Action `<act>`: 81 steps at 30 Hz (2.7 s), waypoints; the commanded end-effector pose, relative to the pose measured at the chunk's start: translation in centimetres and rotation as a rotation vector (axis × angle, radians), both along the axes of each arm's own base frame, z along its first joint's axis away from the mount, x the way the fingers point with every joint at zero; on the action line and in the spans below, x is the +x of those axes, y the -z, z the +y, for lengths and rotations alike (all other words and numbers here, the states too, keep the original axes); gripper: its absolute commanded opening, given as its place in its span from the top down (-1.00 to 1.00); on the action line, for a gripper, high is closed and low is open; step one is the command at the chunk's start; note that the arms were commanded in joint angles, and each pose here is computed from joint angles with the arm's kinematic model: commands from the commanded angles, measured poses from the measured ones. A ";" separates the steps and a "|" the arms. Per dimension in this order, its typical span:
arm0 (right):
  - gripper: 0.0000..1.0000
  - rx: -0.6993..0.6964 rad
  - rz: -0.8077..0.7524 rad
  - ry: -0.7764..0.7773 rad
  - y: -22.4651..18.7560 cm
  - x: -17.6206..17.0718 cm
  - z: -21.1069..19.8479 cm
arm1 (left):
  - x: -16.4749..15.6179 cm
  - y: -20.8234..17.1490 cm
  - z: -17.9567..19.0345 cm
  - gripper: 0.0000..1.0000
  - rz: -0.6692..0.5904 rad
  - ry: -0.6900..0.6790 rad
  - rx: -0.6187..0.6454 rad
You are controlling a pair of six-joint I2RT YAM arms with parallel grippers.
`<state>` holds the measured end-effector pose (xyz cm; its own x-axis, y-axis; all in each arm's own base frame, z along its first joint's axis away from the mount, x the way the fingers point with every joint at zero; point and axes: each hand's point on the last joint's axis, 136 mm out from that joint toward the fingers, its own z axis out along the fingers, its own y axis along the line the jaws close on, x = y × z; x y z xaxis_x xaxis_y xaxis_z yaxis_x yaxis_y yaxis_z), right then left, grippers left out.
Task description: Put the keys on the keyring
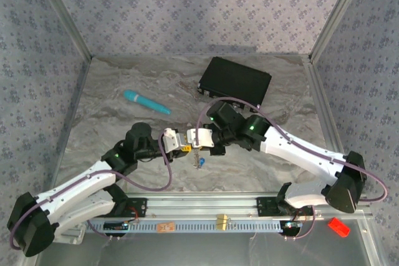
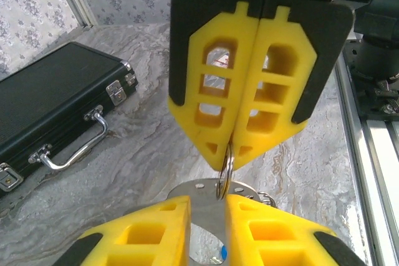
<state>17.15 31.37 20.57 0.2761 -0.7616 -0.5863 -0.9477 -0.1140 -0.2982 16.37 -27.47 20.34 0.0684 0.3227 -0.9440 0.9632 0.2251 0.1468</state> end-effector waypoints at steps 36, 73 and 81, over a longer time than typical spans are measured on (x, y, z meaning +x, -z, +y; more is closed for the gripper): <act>0.37 0.632 0.183 0.052 -3.4 0.0 -0.2 | -1.2 -4.3 -0.6 1.00 -0.018 0.041 -0.379; 1.00 0.113 -0.023 -0.022 -1.9 -0.3 -0.9 | -1.3 -2.0 -1.7 0.61 -0.021 0.103 -0.103; 1.00 0.083 -0.036 -0.037 -1.3 -0.4 -0.3 | -1.7 -2.0 -2.1 0.70 -0.010 0.133 -0.105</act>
